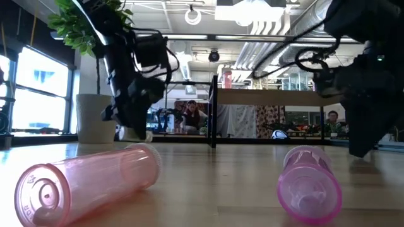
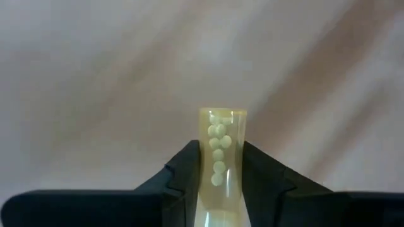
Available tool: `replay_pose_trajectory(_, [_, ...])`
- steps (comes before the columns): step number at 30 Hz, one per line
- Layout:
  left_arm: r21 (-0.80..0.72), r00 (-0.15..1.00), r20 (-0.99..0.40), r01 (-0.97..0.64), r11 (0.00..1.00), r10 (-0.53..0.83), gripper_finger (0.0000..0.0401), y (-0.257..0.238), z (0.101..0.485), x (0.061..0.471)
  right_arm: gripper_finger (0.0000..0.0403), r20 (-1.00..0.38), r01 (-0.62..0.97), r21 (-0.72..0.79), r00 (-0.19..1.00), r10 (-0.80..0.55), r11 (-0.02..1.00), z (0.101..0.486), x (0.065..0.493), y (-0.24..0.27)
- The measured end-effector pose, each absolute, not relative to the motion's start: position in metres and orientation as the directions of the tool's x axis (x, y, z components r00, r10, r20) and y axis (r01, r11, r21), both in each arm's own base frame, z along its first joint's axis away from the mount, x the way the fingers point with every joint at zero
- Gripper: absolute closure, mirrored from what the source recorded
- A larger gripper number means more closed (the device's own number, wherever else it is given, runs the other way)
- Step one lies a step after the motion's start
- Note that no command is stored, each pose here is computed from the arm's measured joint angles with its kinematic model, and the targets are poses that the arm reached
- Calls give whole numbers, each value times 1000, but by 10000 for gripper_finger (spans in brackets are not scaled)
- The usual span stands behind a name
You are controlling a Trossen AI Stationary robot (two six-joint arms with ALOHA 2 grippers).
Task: Pick and place medicine bottles onto shelf by color
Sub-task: Put the yellow pill bottle on the shelf aligned with the other yellow pill bottles
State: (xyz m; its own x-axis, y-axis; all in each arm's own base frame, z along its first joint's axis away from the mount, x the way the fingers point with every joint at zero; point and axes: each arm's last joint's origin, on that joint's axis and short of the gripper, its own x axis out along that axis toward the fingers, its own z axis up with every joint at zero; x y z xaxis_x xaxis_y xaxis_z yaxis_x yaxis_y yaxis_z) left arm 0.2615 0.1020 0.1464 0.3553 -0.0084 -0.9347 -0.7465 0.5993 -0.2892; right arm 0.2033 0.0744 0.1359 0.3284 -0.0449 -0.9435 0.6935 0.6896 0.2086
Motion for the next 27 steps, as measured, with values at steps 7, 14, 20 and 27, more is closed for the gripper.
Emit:
replay_pose_trajectory(7, [-519,486,-849,-696,496,-207,317,97,168,271,249,-867,567,348,497,27,747,143,220,81])
replay_pose_trajectory(14, [-696,531,-698,-661,280,-481,317,82,178,279,249,-739,421,487,665,104,765,156,236,88])
replay_pose_trajectory(20, [-730,506,-545,-679,81,-669,317,60,186,287,249,-505,202,634,839,202,747,179,254,96])
replay_pose_trajectory(27, [-707,546,-445,-701,-95,-709,317,42,197,305,249,-350,24,590,908,229,807,219,273,103])
